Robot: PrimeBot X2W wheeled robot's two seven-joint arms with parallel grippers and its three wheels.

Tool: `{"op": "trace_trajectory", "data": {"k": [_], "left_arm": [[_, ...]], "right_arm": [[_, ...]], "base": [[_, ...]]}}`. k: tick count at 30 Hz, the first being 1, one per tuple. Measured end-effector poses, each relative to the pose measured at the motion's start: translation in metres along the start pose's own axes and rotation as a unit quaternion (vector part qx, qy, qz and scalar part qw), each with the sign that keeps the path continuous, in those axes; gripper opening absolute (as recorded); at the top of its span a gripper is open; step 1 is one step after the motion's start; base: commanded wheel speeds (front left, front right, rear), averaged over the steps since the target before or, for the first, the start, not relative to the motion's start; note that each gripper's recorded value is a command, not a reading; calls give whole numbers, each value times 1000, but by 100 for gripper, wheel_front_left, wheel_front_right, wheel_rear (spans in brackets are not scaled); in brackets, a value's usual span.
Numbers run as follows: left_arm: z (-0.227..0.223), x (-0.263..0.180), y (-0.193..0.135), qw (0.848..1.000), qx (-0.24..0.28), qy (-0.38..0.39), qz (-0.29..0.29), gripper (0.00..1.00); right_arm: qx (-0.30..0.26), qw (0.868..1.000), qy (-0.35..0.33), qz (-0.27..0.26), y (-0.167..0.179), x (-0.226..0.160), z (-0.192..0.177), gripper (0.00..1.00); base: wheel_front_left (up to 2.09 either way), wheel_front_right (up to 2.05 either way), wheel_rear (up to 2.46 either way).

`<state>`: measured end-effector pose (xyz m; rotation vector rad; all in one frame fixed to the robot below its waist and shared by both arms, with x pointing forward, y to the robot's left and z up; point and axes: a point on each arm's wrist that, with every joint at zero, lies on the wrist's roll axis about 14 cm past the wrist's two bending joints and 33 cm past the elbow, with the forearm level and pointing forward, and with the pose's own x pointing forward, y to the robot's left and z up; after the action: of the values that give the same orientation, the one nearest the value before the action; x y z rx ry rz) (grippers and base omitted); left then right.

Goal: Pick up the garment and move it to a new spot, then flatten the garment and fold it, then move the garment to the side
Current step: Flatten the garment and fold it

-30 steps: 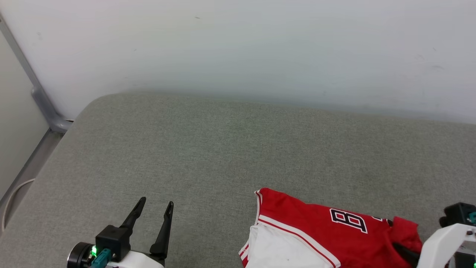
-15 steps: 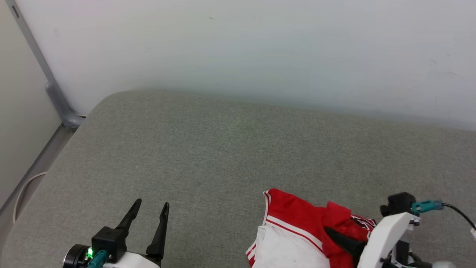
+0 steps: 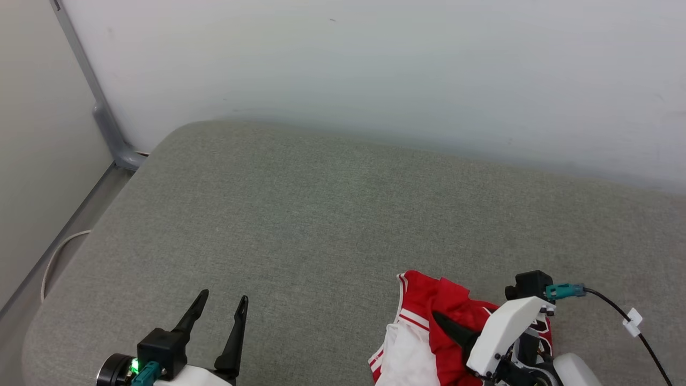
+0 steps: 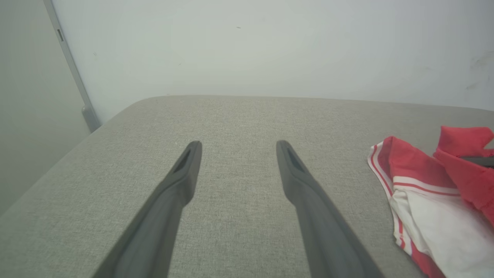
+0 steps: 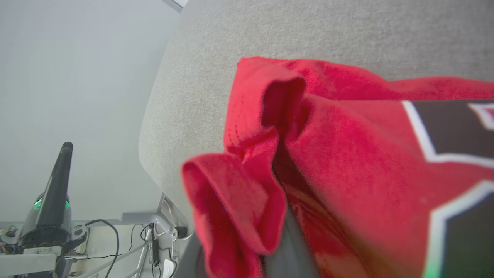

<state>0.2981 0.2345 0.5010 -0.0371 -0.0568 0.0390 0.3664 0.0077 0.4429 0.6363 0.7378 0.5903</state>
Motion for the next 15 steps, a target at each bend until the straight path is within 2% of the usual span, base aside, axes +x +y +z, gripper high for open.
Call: {"op": "trace_trajectory", "data": {"k": [2,3,4,8,11,15], "left_arm": [[-1,-2,1,1000,-1,2,2,100],[-2,-2,2,1000,0,3,4,100],[-3,-3,2,1000,0,4,5,100],[-3,-4,4,1000,0,5,7,100],[-3,-4,5,1000,0,4,8,100],[-1,-1,3,1000,0,0,3,100]], "right_arm": [[-12,1000,10,-13,-5,6,-7,3],[-20,999,14,-21,-9,9,-9,62],[-27,999,15,-25,-10,11,-10,100],[-36,999,17,-15,-1,18,-13,100],[3,999,23,30,23,20,-17,100],[-15,998,18,63,47,22,-15,100]], "base": [[0,0,0],[0,0,0],[0,0,0],[0,0,0],[0,0,0],[0,0,0]]}}
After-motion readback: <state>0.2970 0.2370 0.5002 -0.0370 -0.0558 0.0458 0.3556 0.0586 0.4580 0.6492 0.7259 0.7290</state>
